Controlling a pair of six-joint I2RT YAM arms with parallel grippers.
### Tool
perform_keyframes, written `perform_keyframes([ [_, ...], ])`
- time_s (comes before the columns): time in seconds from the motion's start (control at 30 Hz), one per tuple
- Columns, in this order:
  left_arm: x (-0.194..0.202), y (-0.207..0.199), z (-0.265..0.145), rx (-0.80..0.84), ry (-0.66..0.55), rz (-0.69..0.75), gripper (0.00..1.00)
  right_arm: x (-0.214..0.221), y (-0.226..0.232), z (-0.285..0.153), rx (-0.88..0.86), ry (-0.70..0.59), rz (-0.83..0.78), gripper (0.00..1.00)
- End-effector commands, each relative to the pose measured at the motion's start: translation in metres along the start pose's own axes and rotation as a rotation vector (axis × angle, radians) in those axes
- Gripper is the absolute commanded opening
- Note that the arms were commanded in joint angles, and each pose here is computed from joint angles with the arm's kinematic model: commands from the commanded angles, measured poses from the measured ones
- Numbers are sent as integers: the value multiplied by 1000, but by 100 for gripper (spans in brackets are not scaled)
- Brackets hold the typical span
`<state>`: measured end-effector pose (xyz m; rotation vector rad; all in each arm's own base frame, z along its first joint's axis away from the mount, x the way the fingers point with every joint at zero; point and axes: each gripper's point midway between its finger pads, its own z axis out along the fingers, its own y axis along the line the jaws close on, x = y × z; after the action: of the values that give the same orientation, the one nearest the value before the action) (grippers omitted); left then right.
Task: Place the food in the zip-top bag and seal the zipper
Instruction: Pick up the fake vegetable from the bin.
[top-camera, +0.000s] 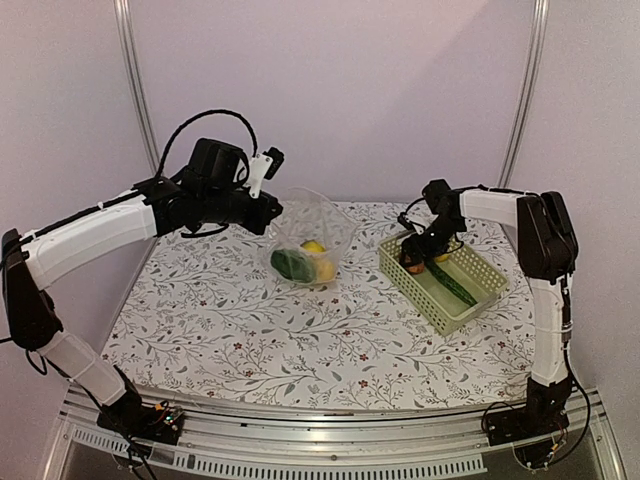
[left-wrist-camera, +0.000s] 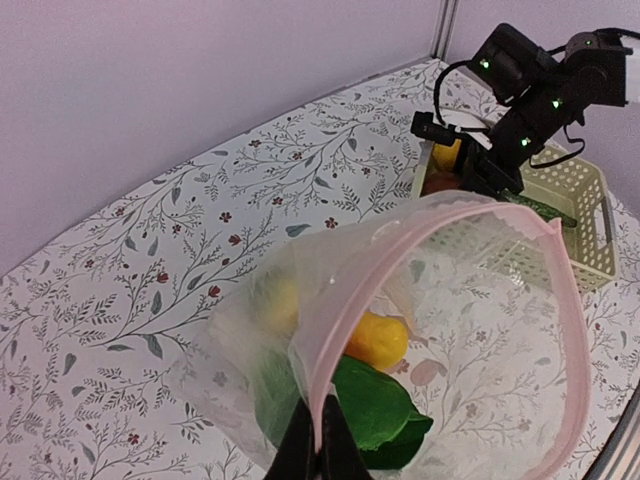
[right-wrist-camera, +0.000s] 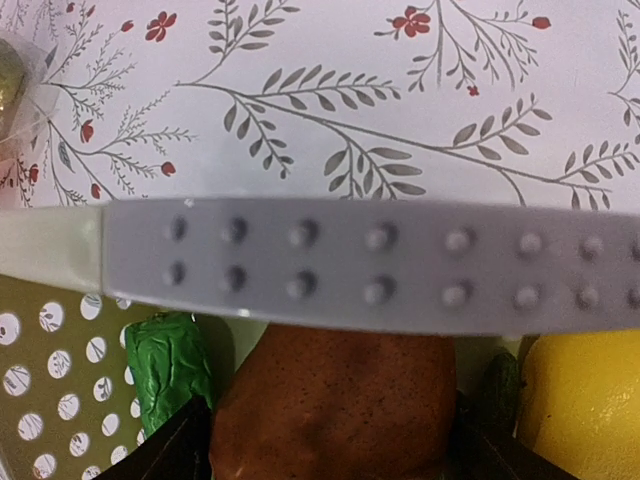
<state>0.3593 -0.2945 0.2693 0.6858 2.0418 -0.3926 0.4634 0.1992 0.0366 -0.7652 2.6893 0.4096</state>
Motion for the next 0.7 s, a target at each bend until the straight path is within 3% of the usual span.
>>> perform_keyframes([
  [0.0,-6,-1,-7,6,-32,11,0,4,-3,1,26,18,23,66],
  [0.1,-5,-1,-6,6,-28,12,0,1,1,-12,27,-6,18,55],
  [0.23,-5,-1,-5,5,-26,12,0,-2,6,-36,41,-51,4,47],
  [0.43,-3,-2,-3,10,-21,11,0,-16,28,-102,35,-191,-68,42],
  [0.67,-3,-5,-1,28,-22,9,0,-39,103,-196,-85,-414,-277,37],
])
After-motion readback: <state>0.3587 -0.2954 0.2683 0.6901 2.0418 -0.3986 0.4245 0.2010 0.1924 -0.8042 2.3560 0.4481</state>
